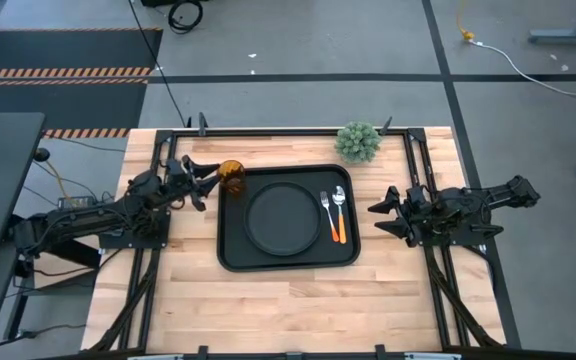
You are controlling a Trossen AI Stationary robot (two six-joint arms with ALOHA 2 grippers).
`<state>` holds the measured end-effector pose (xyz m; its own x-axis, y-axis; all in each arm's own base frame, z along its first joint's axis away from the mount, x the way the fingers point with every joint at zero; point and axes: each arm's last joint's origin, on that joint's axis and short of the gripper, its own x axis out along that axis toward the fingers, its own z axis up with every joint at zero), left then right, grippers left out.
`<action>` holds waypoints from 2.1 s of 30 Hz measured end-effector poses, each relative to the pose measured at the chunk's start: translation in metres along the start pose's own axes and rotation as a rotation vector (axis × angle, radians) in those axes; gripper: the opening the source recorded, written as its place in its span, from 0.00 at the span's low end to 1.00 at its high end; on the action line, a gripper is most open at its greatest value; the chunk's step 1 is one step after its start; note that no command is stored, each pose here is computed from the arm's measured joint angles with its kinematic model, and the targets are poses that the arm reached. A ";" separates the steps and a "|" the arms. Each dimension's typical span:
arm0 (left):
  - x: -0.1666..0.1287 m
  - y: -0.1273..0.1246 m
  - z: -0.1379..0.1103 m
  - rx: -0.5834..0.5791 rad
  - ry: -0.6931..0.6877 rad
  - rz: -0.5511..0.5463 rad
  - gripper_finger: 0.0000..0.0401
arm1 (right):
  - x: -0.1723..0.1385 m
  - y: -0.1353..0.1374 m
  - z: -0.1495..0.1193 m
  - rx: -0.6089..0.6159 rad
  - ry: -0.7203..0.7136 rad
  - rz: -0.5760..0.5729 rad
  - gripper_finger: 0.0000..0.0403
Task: Pick and place plate/cup/fork/spoon on tray
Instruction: Return to Home Position
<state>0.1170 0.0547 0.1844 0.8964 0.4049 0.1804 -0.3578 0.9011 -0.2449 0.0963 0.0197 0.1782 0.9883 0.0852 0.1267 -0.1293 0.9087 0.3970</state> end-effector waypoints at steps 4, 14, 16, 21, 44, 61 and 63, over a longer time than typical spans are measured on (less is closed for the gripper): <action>0.000 0.001 -0.003 -0.050 0.032 0.009 0.46 | 0.000 0.000 0.000 -0.001 -0.001 0.000 0.66; 0.000 0.001 -0.004 -0.075 0.035 0.011 0.46 | 0.000 -0.002 -0.005 -0.079 0.053 -0.023 0.66; 0.000 0.001 -0.004 -0.075 0.035 0.011 0.46 | 0.000 -0.003 -0.005 -0.061 0.055 -0.025 0.66; 0.000 0.001 -0.003 -0.075 0.034 0.011 0.46 | 0.000 -0.003 -0.005 -0.061 0.055 -0.025 0.66; -0.013 0.026 0.024 -0.154 -0.137 -0.017 0.46 | -0.001 -0.002 -0.011 0.068 0.136 0.036 0.66; -0.026 0.017 0.036 -0.001 -0.216 -0.118 0.46 | 0.000 -0.001 -0.007 0.051 0.085 0.026 0.66; -0.025 0.013 0.035 0.014 -0.213 -0.142 0.46 | 0.000 -0.001 -0.007 0.050 0.085 0.026 0.66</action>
<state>0.0813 0.0617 0.2099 0.8632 0.2959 0.4090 -0.2369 0.9529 -0.1893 0.0967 0.0215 0.1719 0.9876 0.1446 0.0609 -0.1566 0.8842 0.4401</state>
